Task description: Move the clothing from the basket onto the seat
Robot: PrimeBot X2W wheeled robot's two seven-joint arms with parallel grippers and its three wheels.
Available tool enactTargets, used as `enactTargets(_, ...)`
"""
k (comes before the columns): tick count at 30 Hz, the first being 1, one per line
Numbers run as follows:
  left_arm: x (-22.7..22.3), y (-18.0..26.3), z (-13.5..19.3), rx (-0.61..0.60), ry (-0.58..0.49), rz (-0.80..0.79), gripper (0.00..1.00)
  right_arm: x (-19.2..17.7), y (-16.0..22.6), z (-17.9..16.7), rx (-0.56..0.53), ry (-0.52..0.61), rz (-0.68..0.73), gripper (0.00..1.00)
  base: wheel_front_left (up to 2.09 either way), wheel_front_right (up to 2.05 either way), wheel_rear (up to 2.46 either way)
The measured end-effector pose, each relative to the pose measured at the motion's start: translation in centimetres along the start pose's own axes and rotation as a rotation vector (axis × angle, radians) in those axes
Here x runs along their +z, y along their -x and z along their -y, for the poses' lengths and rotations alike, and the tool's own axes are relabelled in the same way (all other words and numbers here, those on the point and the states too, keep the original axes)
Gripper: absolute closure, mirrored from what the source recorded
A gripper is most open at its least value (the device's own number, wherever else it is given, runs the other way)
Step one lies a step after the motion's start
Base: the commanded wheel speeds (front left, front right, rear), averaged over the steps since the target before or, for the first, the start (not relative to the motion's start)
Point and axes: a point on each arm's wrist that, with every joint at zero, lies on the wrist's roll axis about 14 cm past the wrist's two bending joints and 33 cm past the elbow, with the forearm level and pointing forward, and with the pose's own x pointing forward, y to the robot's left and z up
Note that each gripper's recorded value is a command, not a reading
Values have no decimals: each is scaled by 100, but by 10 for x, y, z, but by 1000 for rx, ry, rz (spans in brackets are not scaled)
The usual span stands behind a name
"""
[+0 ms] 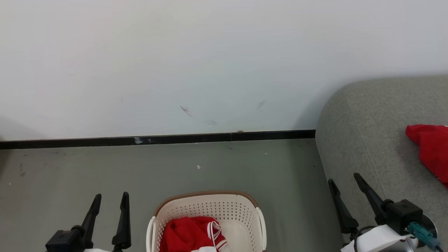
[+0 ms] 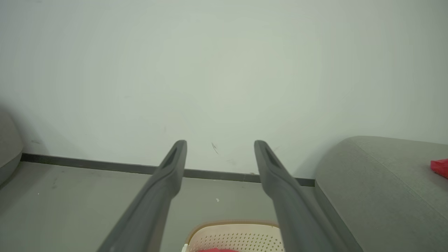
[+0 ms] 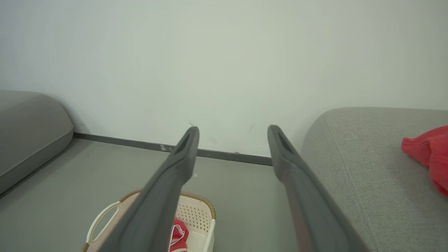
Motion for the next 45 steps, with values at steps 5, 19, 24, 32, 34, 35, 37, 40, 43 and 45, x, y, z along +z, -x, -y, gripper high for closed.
enactTargets(5,0,-1,0,1,-5,1,0,-4,3,-2,2,-12,-11,0,0,0,0)
enactTargets(19,-2,-3,-2,6,-6,-6,0,-4,2,-2,0,-43,-10,0,0,0,0)
enactTargets(24,-4,-4,-3,8,-8,-11,0,-8,3,-3,-1,-48,-21,0,0,0,0)
enactTargets(32,-14,-4,-6,3,-26,-44,0,-9,1,-2,-3,-50,-25,0,0,0,0)
enactTargets(34,-19,-4,-6,-4,-35,-61,0,-9,0,-1,-5,-50,-23,0,0,0,0)
enactTargets(35,-22,-4,-5,-11,-38,-74,0,-9,-1,0,-6,-49,-24,0,0,0,0)
enactTargets(37,-29,-4,-4,-22,-44,-104,0,-11,-1,2,-12,-47,-29,0,0,0,0)
enactTargets(40,-41,-4,1,-46,-49,-146,0,-12,-2,5,-20,-41,-31,0,0,0,0)
enactTargets(43,-52,-5,8,-72,-56,-193,0,-12,-3,11,-36,-37,-32,0,0,0,0)
enactTargets(45,-58,-8,13,-91,-55,-212,0,-13,-4,14,-47,-34,-34,0,0,0,0)
